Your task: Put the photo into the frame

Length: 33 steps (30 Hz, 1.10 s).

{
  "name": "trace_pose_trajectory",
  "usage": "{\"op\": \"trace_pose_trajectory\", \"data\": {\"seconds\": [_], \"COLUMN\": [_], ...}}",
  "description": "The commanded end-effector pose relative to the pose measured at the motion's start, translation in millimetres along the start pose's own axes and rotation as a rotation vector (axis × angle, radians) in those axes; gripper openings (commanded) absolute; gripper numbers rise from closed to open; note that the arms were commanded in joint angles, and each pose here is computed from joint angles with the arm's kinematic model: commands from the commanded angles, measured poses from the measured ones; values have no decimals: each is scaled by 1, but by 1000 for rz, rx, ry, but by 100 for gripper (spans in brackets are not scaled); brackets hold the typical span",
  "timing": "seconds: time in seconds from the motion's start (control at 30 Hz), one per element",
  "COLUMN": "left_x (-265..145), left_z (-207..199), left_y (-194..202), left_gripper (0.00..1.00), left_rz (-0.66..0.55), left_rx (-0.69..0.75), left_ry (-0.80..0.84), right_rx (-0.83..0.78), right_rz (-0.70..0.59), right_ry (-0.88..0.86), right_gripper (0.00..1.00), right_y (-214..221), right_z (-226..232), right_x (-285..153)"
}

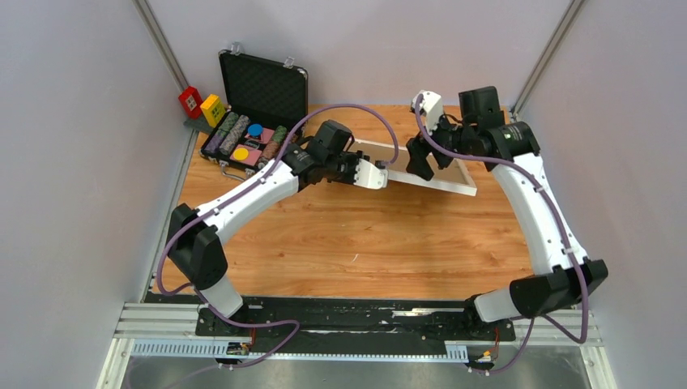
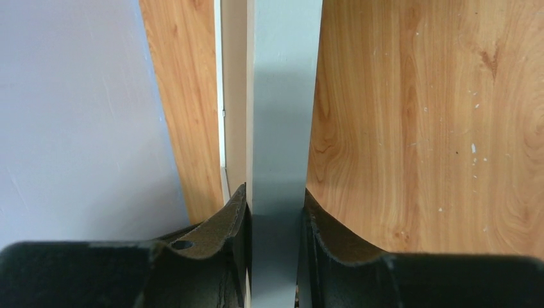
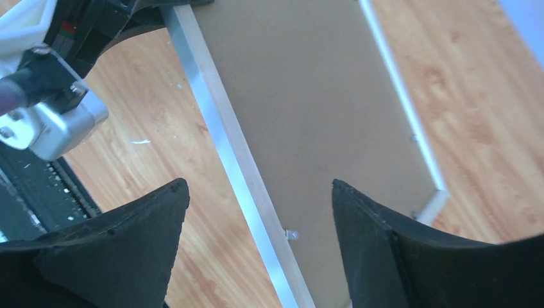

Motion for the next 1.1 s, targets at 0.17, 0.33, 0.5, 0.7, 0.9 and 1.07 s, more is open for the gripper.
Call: {"op": "trace_pose_trajectory", "data": {"seconds": [0.17,0.33,0.5,0.7,0.9,1.07], "left_x": [-59,-80,-94,-104,-113,-115], "left_z": [34,37,43,54,61,59], "left_y": [-16,-24,-32,-37,-42,-43], "left_gripper": [0,0,0,0,0,0], "left_rz": [-20,-54,-80,-82,-95,-108], "left_rx": [-17,-36,-35,-30,-25,-28], "left_ry": [-76,-30,-17,-20,-28,-14], "right_rx": [-123,-170,-212,-257,-304,-326], "right_rz": [-177,-214,-197,-176,-141,-137], "right_ry": [146,143,130,112,122,140], "right_gripper": [92,95,95,94,93,93], "right_y": [-15,-14,-12,-20,-25,-32], "right_z": [8,17,25,34,36,33], "right_x": [-45,-57,-53,-47,-38,-35]}}
Point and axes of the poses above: each gripper's point midway between its finger pads, its own x axis out along the fingers, its own z axis along the line the jaws close on, y = z × x, the point moved 4 cm from there along -x, back along the fingers, and after that the axes turned 8 degrees about x, right-handed, at the moved point
